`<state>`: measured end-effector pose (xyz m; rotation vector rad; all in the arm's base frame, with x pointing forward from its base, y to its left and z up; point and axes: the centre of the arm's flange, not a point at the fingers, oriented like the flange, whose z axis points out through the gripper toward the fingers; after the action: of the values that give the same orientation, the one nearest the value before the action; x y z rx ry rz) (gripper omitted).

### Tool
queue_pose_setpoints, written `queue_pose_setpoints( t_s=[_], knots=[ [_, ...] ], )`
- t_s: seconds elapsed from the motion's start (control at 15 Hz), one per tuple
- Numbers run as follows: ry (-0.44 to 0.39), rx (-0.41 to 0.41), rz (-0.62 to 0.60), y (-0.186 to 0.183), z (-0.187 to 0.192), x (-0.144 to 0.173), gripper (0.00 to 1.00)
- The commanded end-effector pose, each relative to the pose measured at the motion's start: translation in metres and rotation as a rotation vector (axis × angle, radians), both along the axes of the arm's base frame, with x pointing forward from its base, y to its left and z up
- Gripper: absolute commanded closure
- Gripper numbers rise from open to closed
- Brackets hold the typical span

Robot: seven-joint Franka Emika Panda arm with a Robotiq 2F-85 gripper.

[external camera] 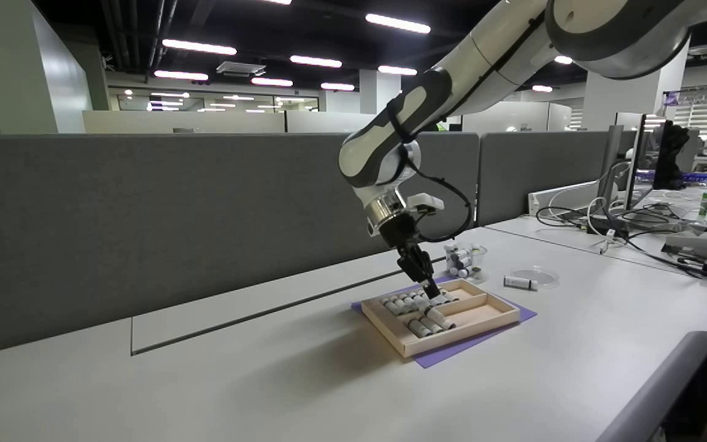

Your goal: Remove one bottle from the container on the right and place it on the bottom right side of the tray

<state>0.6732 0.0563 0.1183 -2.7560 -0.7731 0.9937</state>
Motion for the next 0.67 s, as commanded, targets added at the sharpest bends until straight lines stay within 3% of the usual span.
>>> queue_pose_setpoints(
  t_s=[0.0,0.6],
  knots=[
    [0.015,0.014,-0.001,0.002,0.003,0.019,1.0],
    [0.043,-0.009,0.006,0.009,-0.016,0.028,1.0]
  ],
)
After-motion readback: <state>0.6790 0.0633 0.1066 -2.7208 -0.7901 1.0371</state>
